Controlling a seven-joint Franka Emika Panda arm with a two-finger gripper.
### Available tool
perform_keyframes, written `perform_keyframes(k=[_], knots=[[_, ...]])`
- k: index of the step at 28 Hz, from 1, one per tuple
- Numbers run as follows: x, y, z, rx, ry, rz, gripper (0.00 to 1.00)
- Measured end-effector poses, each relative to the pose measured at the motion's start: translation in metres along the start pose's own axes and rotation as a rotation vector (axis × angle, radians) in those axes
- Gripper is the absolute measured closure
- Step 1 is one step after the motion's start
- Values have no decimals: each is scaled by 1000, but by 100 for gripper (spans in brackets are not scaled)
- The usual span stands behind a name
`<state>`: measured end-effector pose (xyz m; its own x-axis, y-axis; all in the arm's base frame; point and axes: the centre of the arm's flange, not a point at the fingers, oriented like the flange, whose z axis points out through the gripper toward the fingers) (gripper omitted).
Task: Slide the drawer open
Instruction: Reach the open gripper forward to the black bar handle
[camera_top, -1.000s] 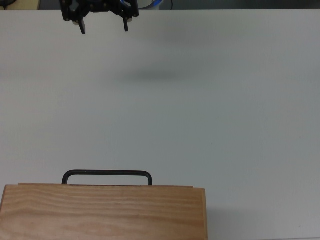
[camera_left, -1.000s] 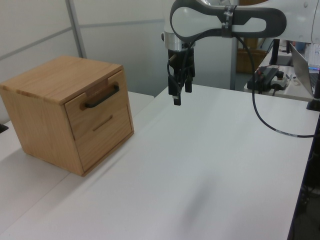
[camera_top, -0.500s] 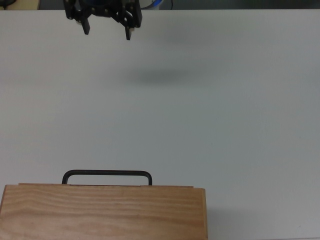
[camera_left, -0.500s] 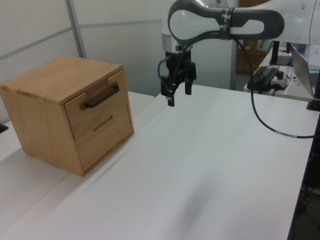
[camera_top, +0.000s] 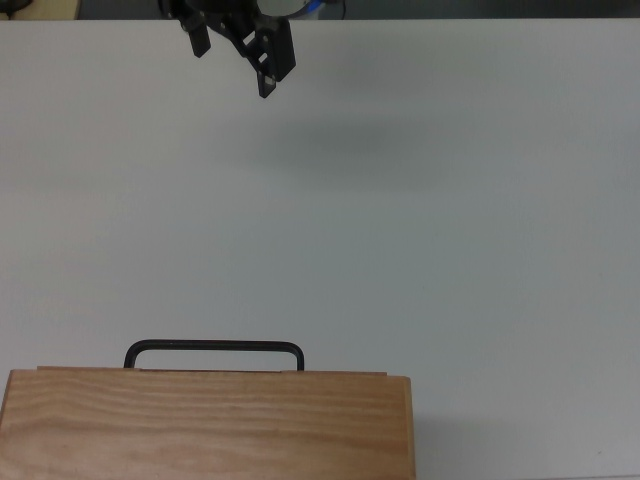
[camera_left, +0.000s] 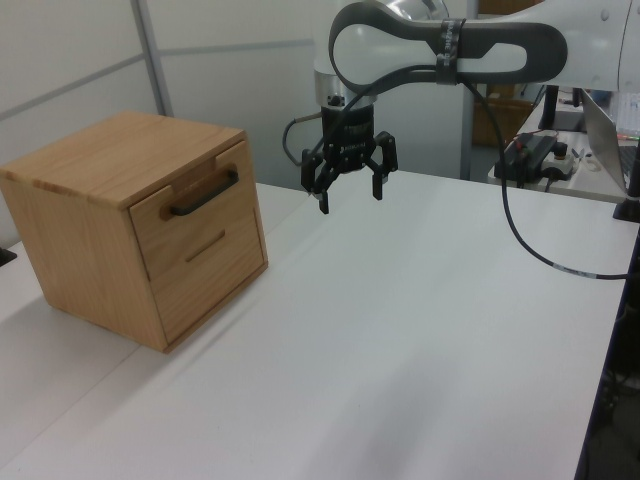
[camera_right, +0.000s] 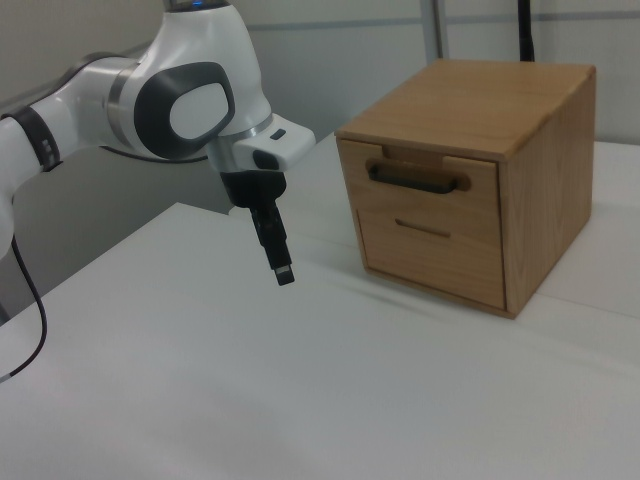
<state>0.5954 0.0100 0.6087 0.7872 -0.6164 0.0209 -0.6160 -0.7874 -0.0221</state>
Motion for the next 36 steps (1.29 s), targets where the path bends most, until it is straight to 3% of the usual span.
perform_keyframes(k=[6, 14, 20, 27, 36], knots=[[5, -11, 5, 37, 27, 270, 0], [23, -31, 13, 159, 90, 531, 0], [46, -47, 32, 268, 133, 634, 0], [81, -69, 67, 463, 202, 726, 0], [101, -80, 78, 655, 281, 760, 0]])
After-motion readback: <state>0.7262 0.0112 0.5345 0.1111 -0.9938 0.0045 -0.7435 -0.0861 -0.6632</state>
